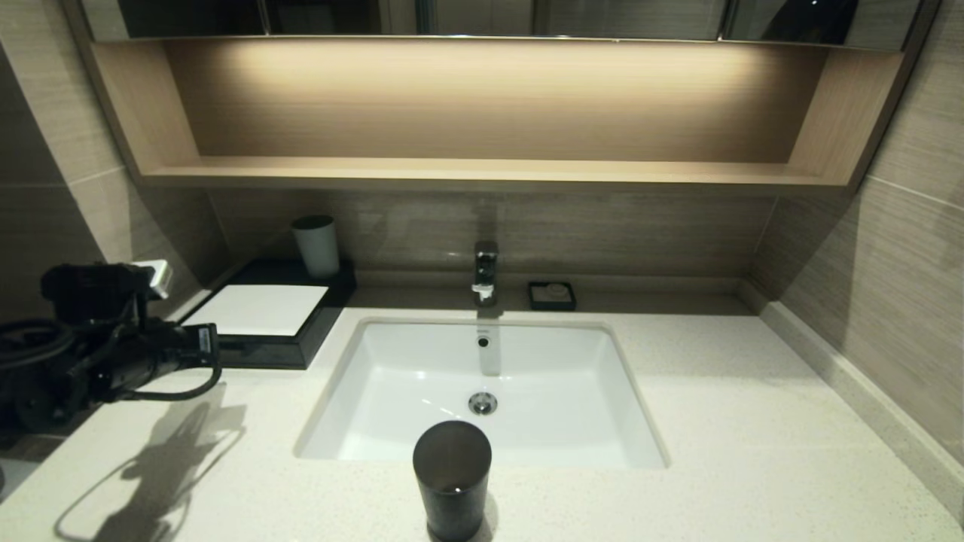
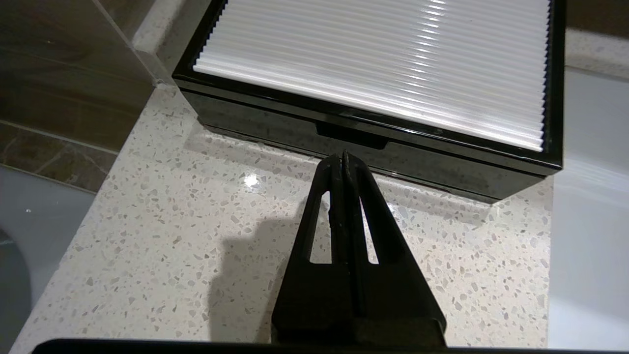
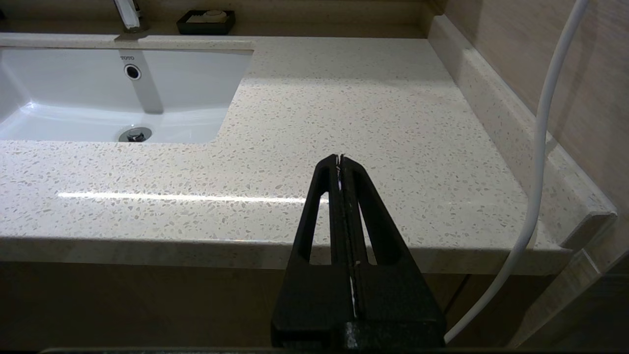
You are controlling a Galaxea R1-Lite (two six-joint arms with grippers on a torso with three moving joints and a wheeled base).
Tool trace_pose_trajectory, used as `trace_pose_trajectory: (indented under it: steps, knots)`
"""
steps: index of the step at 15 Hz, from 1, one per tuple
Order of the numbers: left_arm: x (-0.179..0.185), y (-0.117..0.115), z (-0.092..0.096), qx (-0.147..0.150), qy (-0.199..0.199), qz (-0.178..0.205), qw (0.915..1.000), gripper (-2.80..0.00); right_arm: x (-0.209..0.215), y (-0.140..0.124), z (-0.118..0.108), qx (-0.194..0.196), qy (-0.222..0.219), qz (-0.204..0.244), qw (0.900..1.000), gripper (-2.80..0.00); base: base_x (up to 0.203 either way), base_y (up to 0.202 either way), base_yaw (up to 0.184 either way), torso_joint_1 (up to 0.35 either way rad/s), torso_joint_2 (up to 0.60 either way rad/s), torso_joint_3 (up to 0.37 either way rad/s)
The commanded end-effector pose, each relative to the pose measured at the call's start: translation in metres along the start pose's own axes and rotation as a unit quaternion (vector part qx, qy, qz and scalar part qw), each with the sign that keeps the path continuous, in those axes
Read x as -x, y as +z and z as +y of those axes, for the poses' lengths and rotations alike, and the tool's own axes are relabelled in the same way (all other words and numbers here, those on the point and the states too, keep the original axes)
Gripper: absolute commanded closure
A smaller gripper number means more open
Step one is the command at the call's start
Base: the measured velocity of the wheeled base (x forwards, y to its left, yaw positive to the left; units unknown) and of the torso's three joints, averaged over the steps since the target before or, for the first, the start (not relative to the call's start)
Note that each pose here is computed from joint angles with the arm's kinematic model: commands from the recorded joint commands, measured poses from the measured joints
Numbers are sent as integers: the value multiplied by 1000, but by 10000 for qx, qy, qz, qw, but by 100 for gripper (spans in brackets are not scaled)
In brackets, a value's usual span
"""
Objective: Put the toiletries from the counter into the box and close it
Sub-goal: Close the drawer
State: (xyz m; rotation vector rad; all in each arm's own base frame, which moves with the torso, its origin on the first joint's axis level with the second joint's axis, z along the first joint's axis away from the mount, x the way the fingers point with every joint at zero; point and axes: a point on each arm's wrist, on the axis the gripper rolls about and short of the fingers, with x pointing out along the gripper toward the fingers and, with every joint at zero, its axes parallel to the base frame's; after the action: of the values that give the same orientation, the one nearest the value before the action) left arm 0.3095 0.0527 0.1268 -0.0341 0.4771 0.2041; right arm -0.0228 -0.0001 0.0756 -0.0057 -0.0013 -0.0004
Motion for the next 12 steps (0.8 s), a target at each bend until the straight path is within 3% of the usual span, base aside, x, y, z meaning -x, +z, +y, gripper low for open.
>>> trace_pose_trajectory:
  steps: [1,4,8,10,12]
  knots:
    - [29,14,2,22,2,-406,9992,0,0,0,0,2,2,6,10000,0,0,0,0,0,0,0]
    - [54,25,1,20,-123,-756,9971,0,0,0,0,2,2,-1,10000,0,0,0,0,0,0,0]
    - [71,23,-4,-80,-1234,-851,9887,0,0,0,0,2,2,4,10000,0,0,0,0,0,0,0]
    - [80,16,-8,-153,-2007,-794,9763,0,0,0,0,2,2,6,10000,0,0,0,0,0,0,0]
    - [89,7,-14,-228,-2842,-706,9559,0,0,0,0,2,2,-1,10000,0,0,0,0,0,0,0]
